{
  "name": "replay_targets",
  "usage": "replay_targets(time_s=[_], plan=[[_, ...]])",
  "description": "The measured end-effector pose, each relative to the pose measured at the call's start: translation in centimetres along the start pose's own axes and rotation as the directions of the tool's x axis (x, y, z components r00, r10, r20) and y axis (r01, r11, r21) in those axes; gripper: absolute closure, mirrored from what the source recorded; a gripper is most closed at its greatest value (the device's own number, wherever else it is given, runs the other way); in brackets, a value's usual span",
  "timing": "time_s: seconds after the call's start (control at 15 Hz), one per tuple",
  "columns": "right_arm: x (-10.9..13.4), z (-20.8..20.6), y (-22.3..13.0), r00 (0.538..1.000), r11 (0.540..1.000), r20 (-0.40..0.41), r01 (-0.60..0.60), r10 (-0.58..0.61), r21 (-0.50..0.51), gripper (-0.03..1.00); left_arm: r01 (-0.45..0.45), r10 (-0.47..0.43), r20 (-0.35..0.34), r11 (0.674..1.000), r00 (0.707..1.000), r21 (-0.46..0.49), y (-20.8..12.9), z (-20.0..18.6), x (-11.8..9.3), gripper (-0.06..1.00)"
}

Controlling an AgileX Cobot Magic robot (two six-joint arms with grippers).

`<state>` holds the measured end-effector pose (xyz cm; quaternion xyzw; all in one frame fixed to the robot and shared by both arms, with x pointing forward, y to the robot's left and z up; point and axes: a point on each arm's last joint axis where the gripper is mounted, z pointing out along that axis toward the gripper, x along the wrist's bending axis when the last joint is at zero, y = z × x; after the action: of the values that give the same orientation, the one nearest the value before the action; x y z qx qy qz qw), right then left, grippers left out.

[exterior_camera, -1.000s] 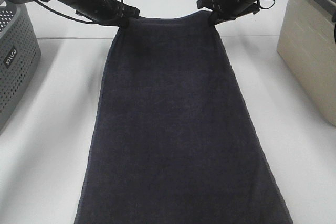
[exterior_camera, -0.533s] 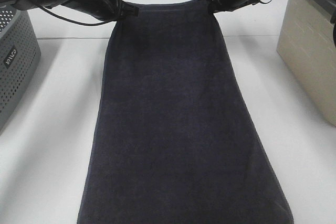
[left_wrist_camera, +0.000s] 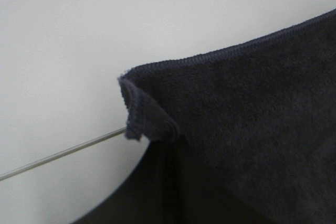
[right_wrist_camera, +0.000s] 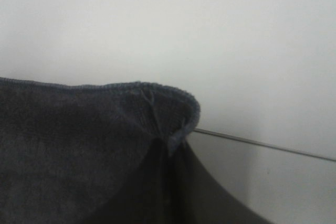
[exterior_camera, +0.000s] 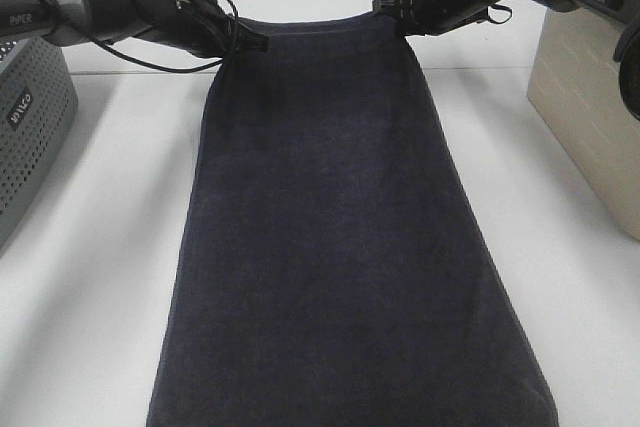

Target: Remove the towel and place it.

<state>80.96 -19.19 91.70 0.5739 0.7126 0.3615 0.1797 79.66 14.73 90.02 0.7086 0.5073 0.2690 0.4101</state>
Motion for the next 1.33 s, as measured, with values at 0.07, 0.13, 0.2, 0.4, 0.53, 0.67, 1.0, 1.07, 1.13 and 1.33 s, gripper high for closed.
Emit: replay_targets(time_s=[0.07,0.13,0.2,0.4,0.53,0.67,1.0,1.07,1.13,1.33], plan=[[-0.2,0.6,-0.5,1.000,1.000,0.003,-0.003,0.003,0.006,0.95,0.000,0.000,-0.002,1.000,1.000,-0.002,-0.3,0.4,0.0,0.94],[-0.4,1.4,-1.3,1.000,1.000,0.005,-0.007,0.007,0.021,0.95,0.000,0.000,-0.003,1.000,1.000,0.001,-0.7,0.8,0.0,0.94],[-0.4,1.8,-1.7,1.000,0.999,0.005,-0.009,0.009,0.031,0.95,0.000,0.000,-0.004,1.000,1.000,-0.001,-0.8,0.9,0.1,0.94],[-0.8,3.0,-2.9,1.000,0.999,0.012,-0.016,0.016,0.041,0.95,-0.002,0.002,-0.007,1.000,1.000,-0.025,-1.3,2.3,0.2,0.94],[-0.9,3.1,-2.8,1.000,1.000,0.018,-0.017,0.017,0.018,0.95,-0.002,0.002,-0.010,1.000,1.000,-0.028,-1.5,2.5,0.2,0.94],[-0.9,3.2,-2.8,1.000,1.000,0.017,-0.025,0.025,0.010,0.95,-0.002,0.001,-0.013,1.000,1.000,-0.031,-1.6,2.6,0.2,0.94],[-0.9,3.5,-3.0,0.999,0.999,0.008,-0.045,0.045,0.004,0.95,-0.002,0.001,-0.022,0.999,1.000,-0.047,-1.5,2.6,0.3,0.94],[-0.8,3.5,-3.0,0.999,0.999,0.005,-0.041,0.041,0.003,0.95,-0.002,0.000,-0.026,0.999,1.000,-0.051,-1.6,2.7,0.4,0.94],[-0.8,3.5,-3.0,0.999,0.999,0.002,-0.035,0.035,0.002,0.95,-0.002,0.000,-0.029,0.998,1.000,-0.055,-1.6,2.8,0.4,0.94],[-0.8,3.5,-2.9,0.999,0.999,0.003,-0.035,0.035,-0.006,0.91,0.014,-0.015,-0.032,0.999,0.999,-0.043,-2.9,3.5,0.5,0.94]])
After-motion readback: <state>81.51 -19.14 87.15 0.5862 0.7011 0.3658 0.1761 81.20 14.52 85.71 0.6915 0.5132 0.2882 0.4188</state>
